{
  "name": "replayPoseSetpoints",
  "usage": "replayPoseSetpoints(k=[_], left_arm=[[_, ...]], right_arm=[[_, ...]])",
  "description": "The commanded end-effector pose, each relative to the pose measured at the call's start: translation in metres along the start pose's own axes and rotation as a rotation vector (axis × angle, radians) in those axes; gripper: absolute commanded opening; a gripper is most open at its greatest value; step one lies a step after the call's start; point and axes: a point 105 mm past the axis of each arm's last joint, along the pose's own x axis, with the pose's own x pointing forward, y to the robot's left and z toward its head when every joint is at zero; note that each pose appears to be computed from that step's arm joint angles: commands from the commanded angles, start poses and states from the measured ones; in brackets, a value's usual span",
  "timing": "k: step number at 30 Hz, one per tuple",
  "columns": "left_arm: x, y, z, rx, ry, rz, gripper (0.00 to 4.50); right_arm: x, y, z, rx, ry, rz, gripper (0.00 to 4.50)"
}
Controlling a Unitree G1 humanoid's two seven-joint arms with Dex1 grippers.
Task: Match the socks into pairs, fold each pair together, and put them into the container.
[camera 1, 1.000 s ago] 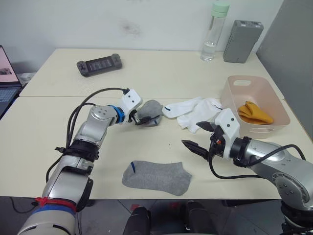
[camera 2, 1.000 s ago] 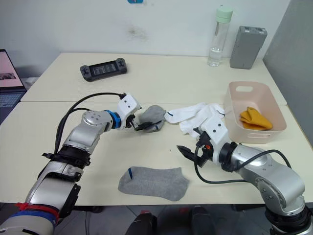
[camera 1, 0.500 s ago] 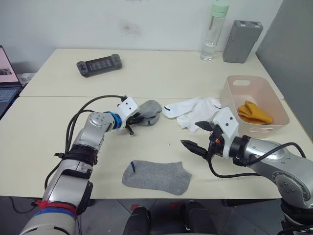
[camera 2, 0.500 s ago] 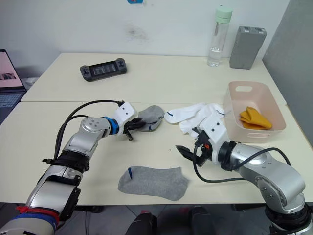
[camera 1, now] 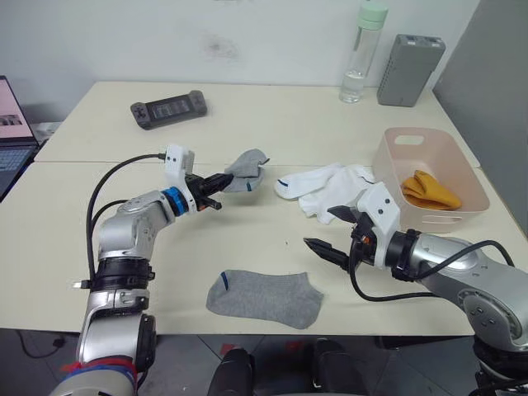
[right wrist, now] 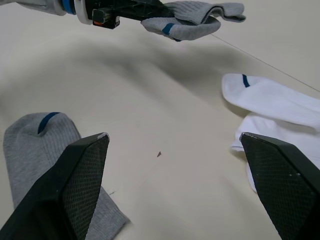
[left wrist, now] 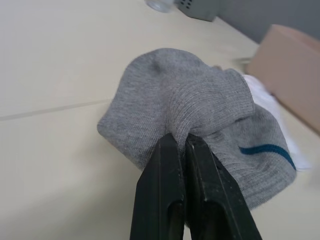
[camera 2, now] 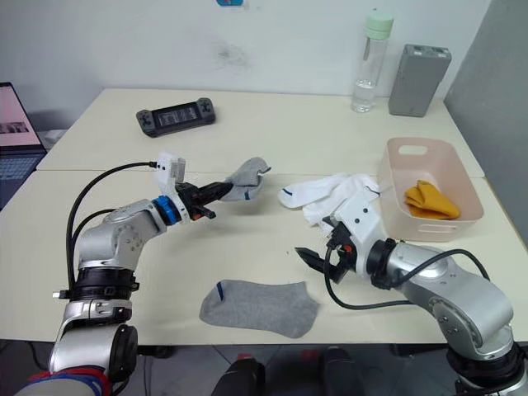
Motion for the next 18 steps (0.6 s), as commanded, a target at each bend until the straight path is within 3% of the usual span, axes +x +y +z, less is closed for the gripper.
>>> replayPoseSetpoints(k=[1, 7, 12, 13, 18], left_arm=[[-0.007, -0.025, 0.003, 0.078, 0.04, -0.122, 0.05], [-0.011, -0.019, -0.033, 0.354, 0.217, -0.142, 0.05], [-0.015, -0.013, -0.054, 0.465, 0.288, -0.179, 0.05], [-0.017, -0.009, -0.055, 0.473, 0.294, -0.169, 0.52], [-0.022, -0.013, -0.042, 0.517, 0.256, -0.227, 1.97]], right_arm=[[-0.003, 0.001, 0.009, -0.044, -0.031, -0.001, 4.5], [-0.001, 0.003, 0.005, -0.063, -0.016, 0.004, 4.5], [-0.002, 0.005, 0.003, -0.066, -0.013, 0.005, 4.5], [-0.002, 0.004, 0.003, -0.065, -0.013, 0.004, 4.5], [-0.003, 0.004, 0.0, -0.064, -0.01, -0.005, 4.5]])
